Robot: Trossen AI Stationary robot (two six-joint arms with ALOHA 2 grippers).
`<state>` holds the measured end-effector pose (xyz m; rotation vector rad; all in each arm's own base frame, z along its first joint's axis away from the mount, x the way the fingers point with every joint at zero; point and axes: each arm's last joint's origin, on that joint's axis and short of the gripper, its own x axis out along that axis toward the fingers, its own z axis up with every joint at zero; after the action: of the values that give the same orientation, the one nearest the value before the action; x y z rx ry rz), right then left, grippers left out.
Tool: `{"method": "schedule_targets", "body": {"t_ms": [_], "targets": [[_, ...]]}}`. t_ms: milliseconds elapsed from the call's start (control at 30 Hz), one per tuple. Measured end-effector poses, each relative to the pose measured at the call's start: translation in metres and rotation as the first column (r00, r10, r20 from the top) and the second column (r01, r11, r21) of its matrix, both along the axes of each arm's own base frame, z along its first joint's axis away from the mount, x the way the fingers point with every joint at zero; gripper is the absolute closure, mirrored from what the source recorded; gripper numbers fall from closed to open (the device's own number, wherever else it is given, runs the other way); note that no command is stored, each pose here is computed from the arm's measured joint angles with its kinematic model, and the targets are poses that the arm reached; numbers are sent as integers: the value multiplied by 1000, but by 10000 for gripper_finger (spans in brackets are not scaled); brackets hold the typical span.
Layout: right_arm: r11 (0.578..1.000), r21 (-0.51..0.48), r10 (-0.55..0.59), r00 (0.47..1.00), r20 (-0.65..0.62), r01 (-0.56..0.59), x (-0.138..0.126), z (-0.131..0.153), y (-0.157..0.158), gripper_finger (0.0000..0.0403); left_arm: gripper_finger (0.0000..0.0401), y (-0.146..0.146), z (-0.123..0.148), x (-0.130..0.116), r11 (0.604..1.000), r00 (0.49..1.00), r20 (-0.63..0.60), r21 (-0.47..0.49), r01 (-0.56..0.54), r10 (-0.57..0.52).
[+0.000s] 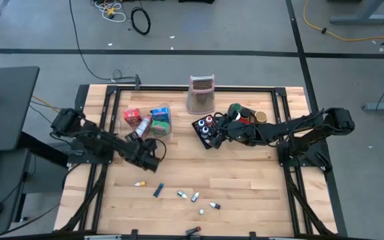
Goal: Pick & Place Kitchen Items
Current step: Put the violet food coloring bottle into the black bin
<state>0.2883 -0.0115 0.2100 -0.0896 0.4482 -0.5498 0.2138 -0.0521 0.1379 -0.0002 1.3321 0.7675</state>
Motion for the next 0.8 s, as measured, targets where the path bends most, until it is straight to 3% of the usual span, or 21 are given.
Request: {"method": "schedule_targets", "body": {"t_ms": [233,467,667,800], "targets": [[1000,-9,-18,1000,14,18,0,1,0,182,188,11,-4,-2,1000,999,-33,3,-23,23],[1000,-8,-18,1000,15,18,0,1,0,182,188,8,-5,-2,987,983,-125,-111,117,-131],[999,28,-36,999,38,35,0,1,0,182,188,9,-5,5,950,940,-143,-65,304,-310],[999,28,-36,999,38,35,0,1,0,182,188,9,-5,6,928,914,-163,-52,369,-372]]}}
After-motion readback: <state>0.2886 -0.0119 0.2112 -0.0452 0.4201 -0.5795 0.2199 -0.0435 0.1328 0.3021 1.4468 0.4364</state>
